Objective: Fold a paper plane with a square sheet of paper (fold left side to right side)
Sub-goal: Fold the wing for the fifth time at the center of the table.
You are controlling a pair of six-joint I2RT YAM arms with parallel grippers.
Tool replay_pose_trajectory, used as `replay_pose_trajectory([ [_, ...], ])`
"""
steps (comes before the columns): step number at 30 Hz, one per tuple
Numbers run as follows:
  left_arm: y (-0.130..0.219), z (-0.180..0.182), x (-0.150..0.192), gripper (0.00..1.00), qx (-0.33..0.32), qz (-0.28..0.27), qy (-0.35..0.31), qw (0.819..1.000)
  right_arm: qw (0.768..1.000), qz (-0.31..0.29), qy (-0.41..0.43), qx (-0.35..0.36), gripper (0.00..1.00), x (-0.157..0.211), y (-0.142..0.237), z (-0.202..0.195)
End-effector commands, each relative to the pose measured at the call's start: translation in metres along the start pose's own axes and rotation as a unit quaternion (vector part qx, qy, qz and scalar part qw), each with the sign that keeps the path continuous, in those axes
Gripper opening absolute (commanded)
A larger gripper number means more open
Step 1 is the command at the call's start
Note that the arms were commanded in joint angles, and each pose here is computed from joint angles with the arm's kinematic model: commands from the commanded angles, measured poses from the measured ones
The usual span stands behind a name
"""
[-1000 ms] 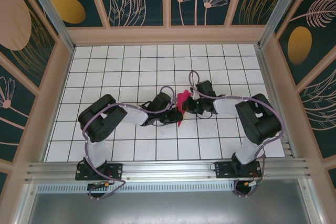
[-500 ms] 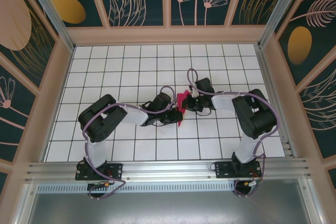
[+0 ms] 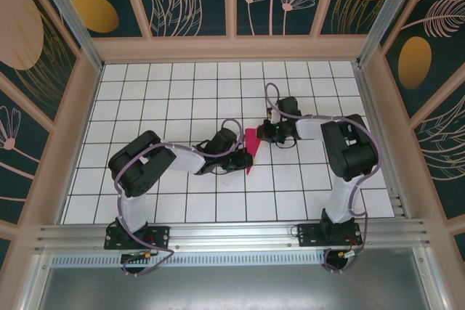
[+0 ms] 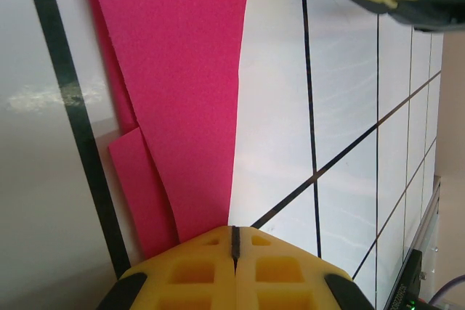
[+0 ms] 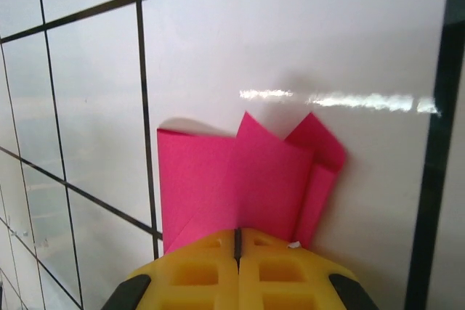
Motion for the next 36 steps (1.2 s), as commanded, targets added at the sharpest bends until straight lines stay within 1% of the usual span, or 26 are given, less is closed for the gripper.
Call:
replay_pose_trajectory([
  [1, -0.006, 0.039, 0.034, 0.04, -0.077, 0.062, 0.027, 0.995, 0.996, -0.057, 0.004, 0.069, 0.00, -0.033, 0.001, -0.027],
  [10, -0.004, 0.036, 0.033, 0.04, -0.074, 0.058, 0.026, 0.995, 0.992, -0.095, -0.001, 0.081, 0.00, -0.076, 0.010, -0.031],
  [15, -0.003, 0.034, 0.031, 0.04, -0.069, 0.051, 0.025, 0.996, 0.990, -0.116, 0.011, 0.080, 0.00, -0.098, 0.021, -0.020],
  [18, -0.002, 0.032, 0.028, 0.04, -0.068, 0.046, 0.024, 0.996, 0.989, -0.127, 0.021, 0.074, 0.00, -0.102, 0.035, -0.008],
  [21, -0.001, 0.030, 0.027, 0.04, -0.067, 0.043, 0.021, 0.997, 0.988, -0.143, 0.031, 0.057, 0.00, -0.092, 0.056, 0.006],
  [25, -0.001, 0.029, 0.026, 0.04, -0.067, 0.041, 0.020, 0.997, 0.990, -0.131, 0.045, 0.015, 0.00, -0.058, 0.068, 0.027],
  [29, -0.001, 0.028, 0.025, 0.04, -0.068, 0.040, 0.018, 0.997, 0.994, -0.095, 0.050, -0.023, 0.01, -0.017, 0.054, 0.043],
  [31, -0.001, 0.029, 0.025, 0.04, -0.068, 0.040, 0.019, 0.997, 0.995, -0.077, 0.047, -0.034, 0.01, -0.005, 0.043, 0.046],
  [36, 0.001, 0.026, 0.023, 0.04, -0.065, 0.036, 0.015, 0.997, 0.998, -0.053, 0.031, -0.015, 0.01, 0.004, 0.015, 0.035],
])
Point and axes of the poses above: each hand's point on the last joint's axis, 136 mm out from that joint toward the fingers, its own y axis back along the fingers, its own z axis along the line the jaws close on, x = y × z, the point moved 6 cm from there along y, back along the fingers, and after that the axes turned 7 degrees about -y, right-handed, at the moved point
